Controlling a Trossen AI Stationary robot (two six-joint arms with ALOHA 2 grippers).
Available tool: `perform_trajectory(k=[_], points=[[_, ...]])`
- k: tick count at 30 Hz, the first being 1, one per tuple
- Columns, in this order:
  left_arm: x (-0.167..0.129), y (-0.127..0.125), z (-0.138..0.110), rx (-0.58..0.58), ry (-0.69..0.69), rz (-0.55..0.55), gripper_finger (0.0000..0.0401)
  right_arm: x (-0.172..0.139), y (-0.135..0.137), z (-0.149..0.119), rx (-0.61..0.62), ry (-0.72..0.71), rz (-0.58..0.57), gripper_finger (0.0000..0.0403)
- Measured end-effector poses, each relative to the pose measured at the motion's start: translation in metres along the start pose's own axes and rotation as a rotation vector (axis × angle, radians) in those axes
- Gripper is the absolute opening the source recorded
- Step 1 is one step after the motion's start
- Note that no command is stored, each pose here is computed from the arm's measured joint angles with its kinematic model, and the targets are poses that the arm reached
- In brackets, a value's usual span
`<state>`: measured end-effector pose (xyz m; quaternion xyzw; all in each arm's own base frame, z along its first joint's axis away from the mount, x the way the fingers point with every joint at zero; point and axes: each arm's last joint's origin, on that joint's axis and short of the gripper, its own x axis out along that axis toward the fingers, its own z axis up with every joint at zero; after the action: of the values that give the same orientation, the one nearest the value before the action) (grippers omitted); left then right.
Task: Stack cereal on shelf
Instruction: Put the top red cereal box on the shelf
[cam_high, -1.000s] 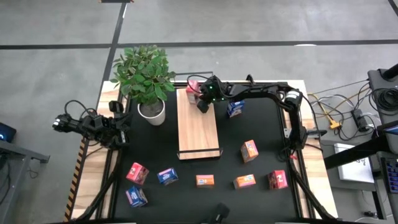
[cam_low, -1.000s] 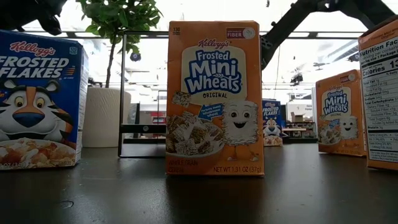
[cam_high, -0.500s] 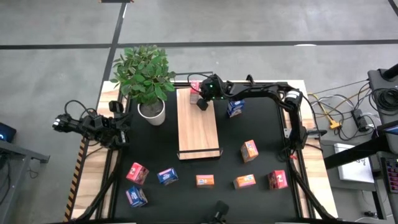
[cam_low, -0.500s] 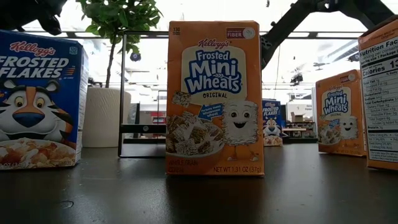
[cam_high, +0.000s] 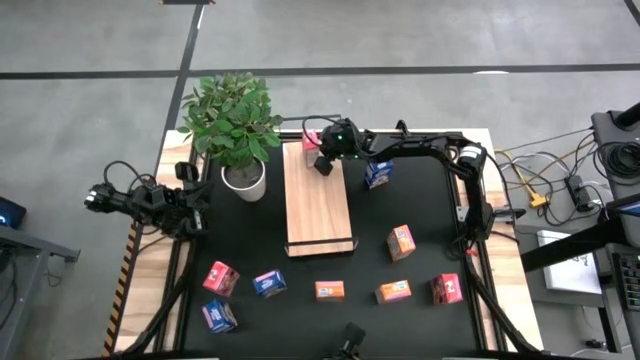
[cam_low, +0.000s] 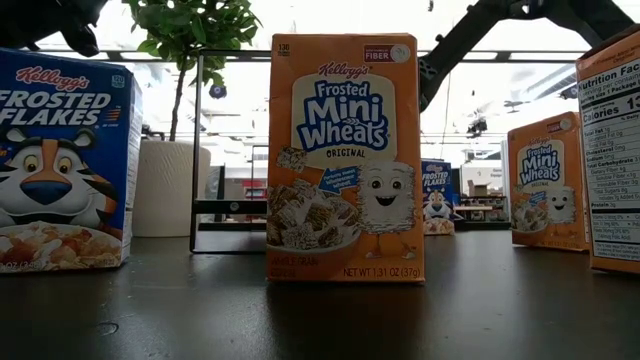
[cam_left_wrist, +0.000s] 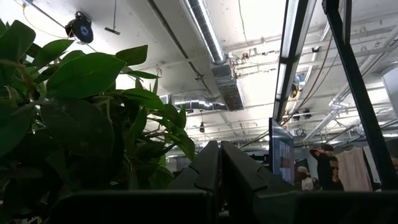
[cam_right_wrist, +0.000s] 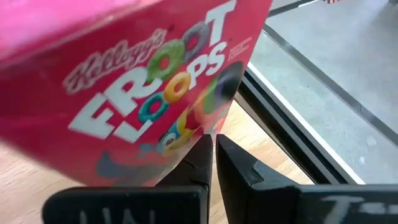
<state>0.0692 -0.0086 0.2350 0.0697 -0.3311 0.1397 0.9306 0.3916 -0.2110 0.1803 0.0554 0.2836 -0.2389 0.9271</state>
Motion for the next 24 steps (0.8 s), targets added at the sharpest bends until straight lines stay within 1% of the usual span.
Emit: perform_trajectory(k=[6, 24], points=[[0.0, 0.0, 0.0, 0.0, 0.0, 0.0, 0.0, -0.0002, 0.0067, -0.0003, 0.015, 0.004, 0.071, 0.0012], [0.0, 0.0002, 0.0003, -0.002, -0.004, 0.001, 0.0, -0.0004, 0.0086, 0.0049, -0.005, -0.044, 0.073, 0.0012]])
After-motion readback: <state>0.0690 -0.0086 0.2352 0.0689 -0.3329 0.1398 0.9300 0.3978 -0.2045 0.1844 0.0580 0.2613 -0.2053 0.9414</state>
